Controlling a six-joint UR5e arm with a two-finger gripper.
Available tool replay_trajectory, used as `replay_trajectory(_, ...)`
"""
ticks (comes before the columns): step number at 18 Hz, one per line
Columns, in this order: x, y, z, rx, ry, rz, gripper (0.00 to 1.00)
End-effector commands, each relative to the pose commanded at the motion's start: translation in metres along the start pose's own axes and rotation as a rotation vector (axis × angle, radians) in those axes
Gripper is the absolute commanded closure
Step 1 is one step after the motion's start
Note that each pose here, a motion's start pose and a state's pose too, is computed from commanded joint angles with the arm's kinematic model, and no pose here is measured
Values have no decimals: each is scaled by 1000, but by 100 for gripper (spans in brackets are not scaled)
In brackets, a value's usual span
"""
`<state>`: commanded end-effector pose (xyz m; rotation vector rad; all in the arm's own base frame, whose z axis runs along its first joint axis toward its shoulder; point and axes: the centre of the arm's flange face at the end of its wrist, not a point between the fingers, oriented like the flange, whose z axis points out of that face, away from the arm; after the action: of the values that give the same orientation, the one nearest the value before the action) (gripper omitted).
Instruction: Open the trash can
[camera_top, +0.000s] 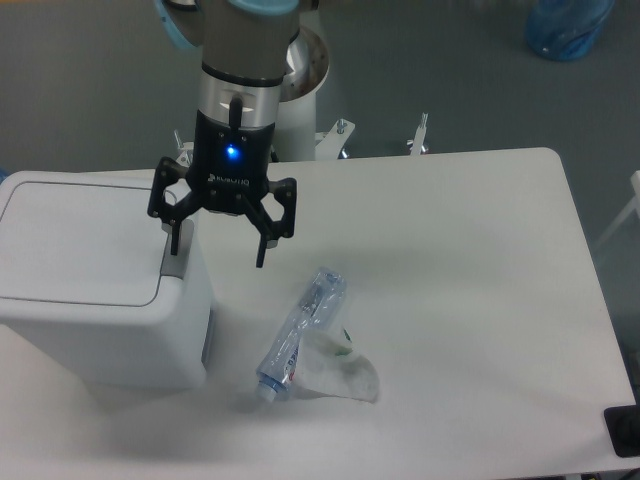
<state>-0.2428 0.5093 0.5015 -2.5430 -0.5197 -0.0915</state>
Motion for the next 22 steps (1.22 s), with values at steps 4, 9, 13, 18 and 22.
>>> replay_trajectory(4, -5, 5, 9, -32, -45, -2, 0)
replay_trajectory(9, -7, 4, 13, -38, -54, -1, 0)
replay_trajectory(13, -9, 4, 20, -44, -51, -3, 0)
replay_trajectory(18, -9, 1, 19, -43, -51, -3, 0)
replay_trajectory(22, -9, -3, 13, -31, -52, -2, 0)
